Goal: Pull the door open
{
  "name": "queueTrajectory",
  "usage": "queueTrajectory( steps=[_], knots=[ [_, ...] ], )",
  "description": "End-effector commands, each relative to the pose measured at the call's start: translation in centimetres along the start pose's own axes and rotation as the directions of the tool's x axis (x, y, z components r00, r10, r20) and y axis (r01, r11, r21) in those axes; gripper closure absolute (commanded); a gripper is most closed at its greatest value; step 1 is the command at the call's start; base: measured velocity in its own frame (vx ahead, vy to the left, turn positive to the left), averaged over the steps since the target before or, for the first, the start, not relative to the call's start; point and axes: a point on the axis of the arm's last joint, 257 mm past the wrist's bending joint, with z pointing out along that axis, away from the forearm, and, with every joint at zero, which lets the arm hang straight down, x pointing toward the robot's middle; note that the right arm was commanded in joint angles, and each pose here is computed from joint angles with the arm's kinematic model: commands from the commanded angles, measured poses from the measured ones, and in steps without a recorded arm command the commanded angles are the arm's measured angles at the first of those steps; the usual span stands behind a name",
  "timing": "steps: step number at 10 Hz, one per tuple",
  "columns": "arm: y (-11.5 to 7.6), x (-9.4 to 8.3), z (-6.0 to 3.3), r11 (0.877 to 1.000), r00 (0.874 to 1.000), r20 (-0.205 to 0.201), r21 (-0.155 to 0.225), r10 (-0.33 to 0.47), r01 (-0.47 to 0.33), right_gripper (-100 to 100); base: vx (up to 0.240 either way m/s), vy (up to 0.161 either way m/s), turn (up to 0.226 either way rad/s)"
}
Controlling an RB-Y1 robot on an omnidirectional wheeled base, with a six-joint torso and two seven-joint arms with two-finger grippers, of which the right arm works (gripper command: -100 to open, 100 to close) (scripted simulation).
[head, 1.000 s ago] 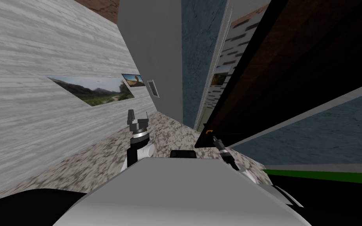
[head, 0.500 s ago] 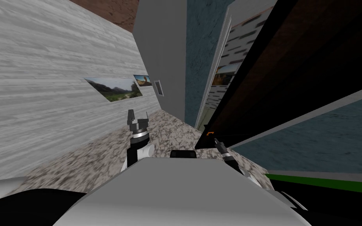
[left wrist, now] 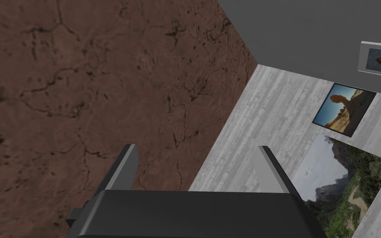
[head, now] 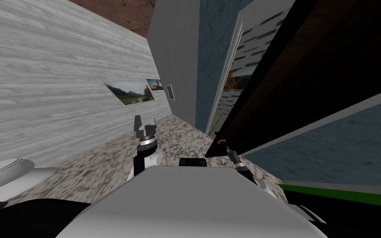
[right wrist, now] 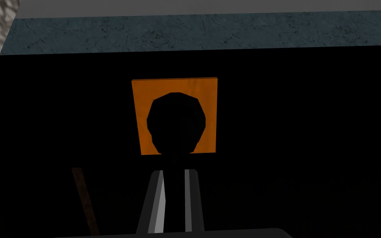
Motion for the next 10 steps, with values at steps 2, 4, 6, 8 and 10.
queueTrajectory(
  steps=[2, 4, 6, 8, 10],
  knots=[
    [-0.1, 0.3, 0.81, 1.0, 1.0, -0.004, 0.001, -0.001, 0.001, 100, -0.173, -0.048, 0.087],
    [-0.1, 0.7, 1.78, 1.0, 1.0, -0.009, 0.0, -0.002, 0.002, 100, -0.106, -0.03, 0.028],
    [-0.1, 1.0, 2.6, 1.0, 1.0, -0.013, -0.001, -0.003, 0.003, 100, -0.193, -0.089, 0.121],
    [0.0, 1.3, 3.44, 1.0, 1.0, -0.018, -0.002, -0.003, 0.003, 100, -0.142, -0.047, 0.054],
    [0.0, 1.5, 3.73, 1.0, 1.0, -0.02, -0.002, -0.004, 0.004, 100, -0.117, -0.045, 0.046]
  ],
)
